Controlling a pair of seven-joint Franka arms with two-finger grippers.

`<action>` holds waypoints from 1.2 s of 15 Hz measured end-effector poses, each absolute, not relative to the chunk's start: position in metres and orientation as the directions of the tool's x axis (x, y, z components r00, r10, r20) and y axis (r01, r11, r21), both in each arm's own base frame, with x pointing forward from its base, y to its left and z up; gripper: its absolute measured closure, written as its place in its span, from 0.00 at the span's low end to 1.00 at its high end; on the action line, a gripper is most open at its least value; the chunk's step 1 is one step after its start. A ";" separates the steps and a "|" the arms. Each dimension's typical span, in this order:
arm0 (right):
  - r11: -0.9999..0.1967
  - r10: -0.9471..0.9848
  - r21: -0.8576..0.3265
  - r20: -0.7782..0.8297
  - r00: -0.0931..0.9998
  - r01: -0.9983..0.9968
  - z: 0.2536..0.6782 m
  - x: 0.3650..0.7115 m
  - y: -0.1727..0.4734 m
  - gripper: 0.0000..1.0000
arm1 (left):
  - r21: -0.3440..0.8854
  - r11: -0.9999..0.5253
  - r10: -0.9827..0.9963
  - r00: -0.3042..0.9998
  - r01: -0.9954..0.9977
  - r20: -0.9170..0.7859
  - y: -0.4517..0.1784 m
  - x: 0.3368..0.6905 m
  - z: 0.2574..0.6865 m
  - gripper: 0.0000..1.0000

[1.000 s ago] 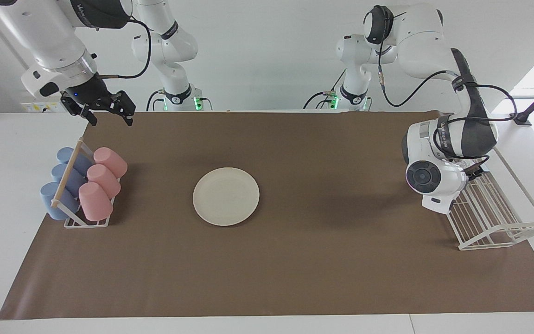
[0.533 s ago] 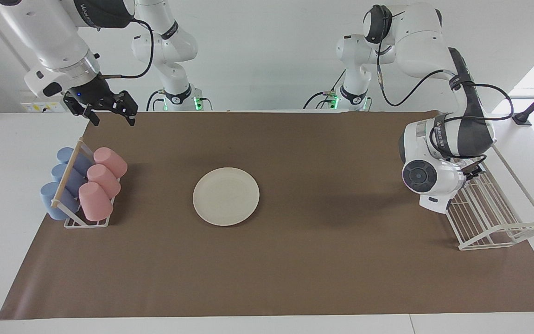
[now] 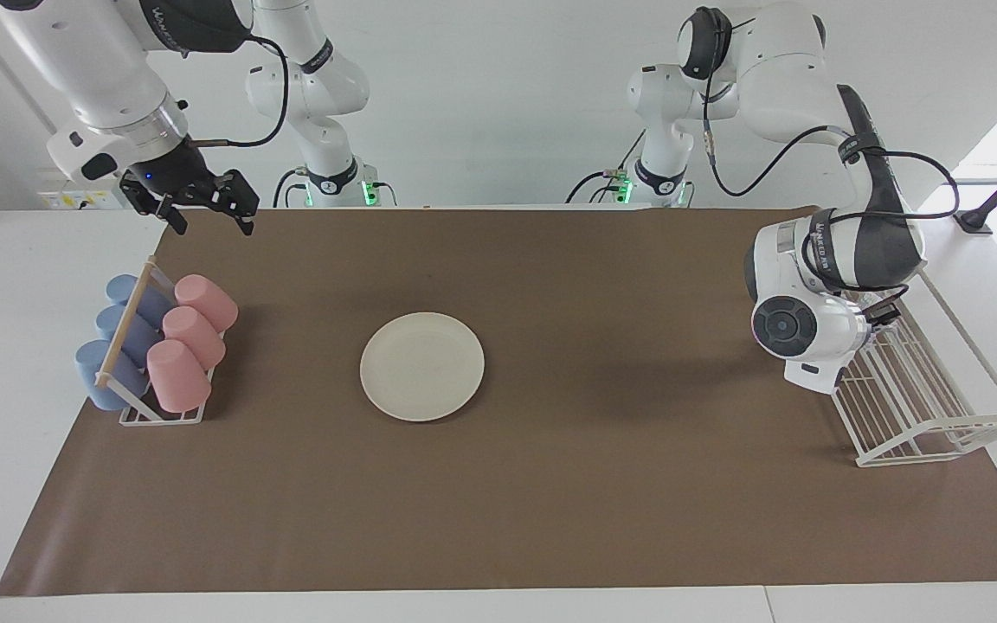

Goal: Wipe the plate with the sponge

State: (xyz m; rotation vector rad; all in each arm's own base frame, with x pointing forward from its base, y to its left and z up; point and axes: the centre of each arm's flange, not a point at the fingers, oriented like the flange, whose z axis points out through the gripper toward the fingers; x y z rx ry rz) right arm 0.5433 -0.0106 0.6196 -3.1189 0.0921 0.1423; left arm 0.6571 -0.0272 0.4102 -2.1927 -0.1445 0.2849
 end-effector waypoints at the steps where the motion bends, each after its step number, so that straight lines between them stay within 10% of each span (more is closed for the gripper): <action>1: -0.998 -0.058 -0.015 -0.092 0.994 -0.060 0.620 0.543 -0.011 0.00 | -0.803 -0.596 0.206 0.968 0.008 -0.143 -0.027 0.656 0.416 0.93; 9: -0.995 -0.095 -0.011 -0.091 0.991 -0.097 0.620 0.543 -0.006 0.00 | -0.545 -0.824 0.280 0.948 0.157 -0.149 -0.048 0.636 0.488 0.94; 18: -0.927 -0.374 0.027 -0.111 0.921 -0.373 0.628 0.532 0.018 0.00 | 0.334 -0.817 0.354 0.866 0.470 -0.354 -0.012 0.627 0.560 0.94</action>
